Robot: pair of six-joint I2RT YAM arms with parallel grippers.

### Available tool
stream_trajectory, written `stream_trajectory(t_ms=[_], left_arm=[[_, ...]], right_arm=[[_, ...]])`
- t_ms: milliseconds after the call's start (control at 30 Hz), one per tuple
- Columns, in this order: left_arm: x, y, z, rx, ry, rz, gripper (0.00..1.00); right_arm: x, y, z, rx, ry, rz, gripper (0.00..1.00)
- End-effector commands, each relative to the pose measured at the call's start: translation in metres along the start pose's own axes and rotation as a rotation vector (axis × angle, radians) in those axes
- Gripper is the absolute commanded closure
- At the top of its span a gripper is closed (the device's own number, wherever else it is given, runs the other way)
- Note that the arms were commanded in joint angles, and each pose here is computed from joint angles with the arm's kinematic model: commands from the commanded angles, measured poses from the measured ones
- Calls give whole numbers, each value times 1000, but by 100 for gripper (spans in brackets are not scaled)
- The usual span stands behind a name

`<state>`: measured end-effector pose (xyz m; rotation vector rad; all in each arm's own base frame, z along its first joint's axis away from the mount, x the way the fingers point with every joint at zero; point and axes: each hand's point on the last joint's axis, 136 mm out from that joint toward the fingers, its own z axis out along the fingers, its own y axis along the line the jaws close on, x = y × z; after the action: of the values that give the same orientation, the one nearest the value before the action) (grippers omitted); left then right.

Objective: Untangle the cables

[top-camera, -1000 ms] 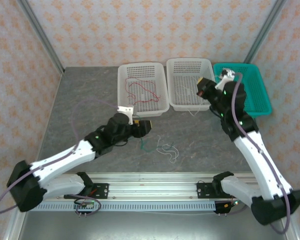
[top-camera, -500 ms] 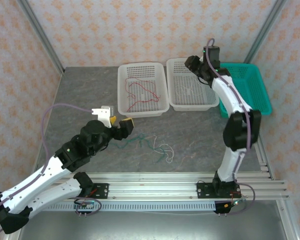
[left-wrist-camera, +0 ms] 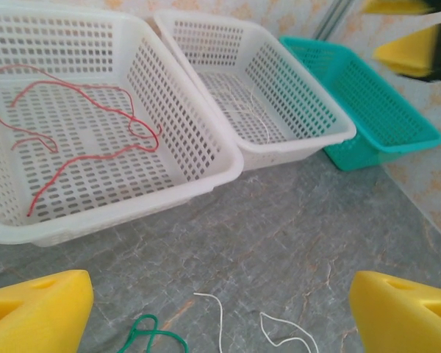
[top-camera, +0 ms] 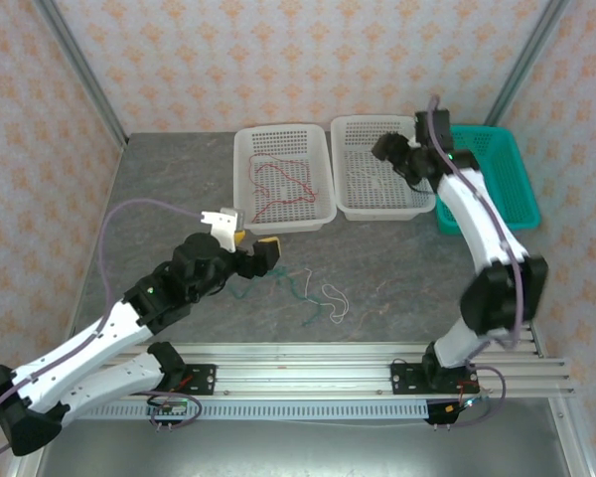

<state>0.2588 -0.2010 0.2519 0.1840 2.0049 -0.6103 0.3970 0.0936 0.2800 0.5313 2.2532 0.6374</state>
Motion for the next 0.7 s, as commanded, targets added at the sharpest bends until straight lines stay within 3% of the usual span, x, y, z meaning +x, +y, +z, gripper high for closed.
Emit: stream_trajectory(t_ms=[0, 133, 300, 533, 667], left_arm=[[-13, -17, 11, 59, -16, 39, 9], [0, -22, 30, 80, 36, 43, 9], [10, -20, 50, 67, 54, 13, 9], [15, 20, 47, -150, 34, -91, 9], [18, 34, 28, -187, 0, -110, 9]], right_arm=[[49, -12, -30, -1, 31, -10, 33], [141, -39, -56, 66, 242, -118, 38], [243, -52, -52, 159, 543, -275, 43], [289, 15, 2, 1, 582, -352, 49], [290, 9, 51, 105, 502, -363, 55]])
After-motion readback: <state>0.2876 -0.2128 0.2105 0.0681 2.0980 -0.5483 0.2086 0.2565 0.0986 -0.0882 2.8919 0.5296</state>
